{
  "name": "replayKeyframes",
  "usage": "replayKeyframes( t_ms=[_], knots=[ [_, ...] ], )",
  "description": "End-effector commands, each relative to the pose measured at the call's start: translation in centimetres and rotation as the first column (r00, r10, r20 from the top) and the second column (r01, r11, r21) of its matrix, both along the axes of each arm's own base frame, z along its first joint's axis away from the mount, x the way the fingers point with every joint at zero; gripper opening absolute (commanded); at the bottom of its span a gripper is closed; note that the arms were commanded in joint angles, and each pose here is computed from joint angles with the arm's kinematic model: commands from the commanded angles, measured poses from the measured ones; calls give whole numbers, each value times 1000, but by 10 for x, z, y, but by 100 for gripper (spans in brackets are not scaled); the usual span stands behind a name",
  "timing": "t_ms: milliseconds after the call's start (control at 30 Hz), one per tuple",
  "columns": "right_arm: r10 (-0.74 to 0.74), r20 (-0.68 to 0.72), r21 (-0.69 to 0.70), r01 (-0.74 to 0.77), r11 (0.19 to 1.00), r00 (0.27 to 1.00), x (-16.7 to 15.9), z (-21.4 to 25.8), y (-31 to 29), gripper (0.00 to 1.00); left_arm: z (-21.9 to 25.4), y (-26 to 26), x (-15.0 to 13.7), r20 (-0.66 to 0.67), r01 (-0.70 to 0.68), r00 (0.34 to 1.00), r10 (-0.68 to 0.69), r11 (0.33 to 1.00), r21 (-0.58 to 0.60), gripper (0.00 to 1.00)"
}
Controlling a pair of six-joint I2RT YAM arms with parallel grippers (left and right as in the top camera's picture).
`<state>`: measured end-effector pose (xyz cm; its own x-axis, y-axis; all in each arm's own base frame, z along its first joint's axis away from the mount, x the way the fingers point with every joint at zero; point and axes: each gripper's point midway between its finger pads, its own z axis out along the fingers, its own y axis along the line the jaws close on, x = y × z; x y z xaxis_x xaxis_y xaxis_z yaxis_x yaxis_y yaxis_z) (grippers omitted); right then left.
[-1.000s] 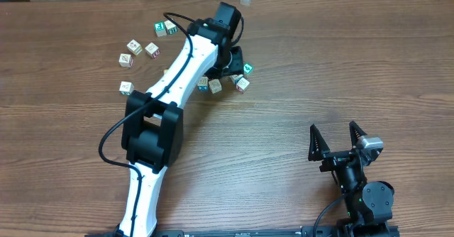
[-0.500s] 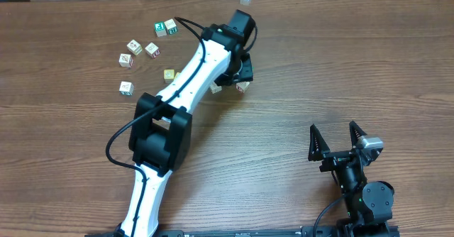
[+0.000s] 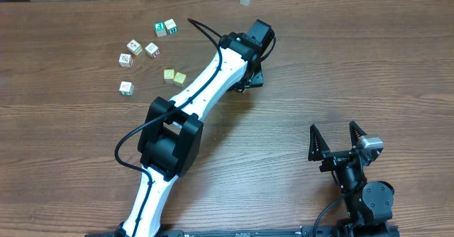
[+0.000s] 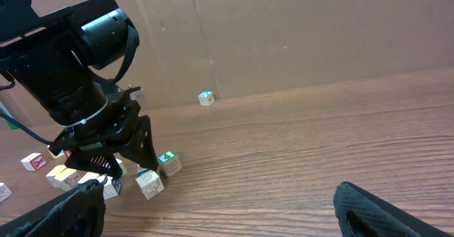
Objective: Form a tower
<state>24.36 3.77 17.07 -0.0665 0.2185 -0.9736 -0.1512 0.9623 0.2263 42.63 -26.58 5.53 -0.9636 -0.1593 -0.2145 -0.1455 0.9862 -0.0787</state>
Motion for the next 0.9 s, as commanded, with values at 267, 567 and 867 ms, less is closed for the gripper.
replayKeyframes(
  t_ms=[267,567,867],
  knots=[
    [-2,6,6,2,1000,1000,0,-1,-1,100,-31,9,1,0,-85,996,85,996,26,58],
    [-2,6,6,2,1000,1000,0,-1,-1,100,-44,6,6,27,-85,996,85,996,4,50],
    [-2,6,6,2,1000,1000,0,-1,-1,100,-45,10,7,37,-90,995,89,996,24,46]
  ],
)
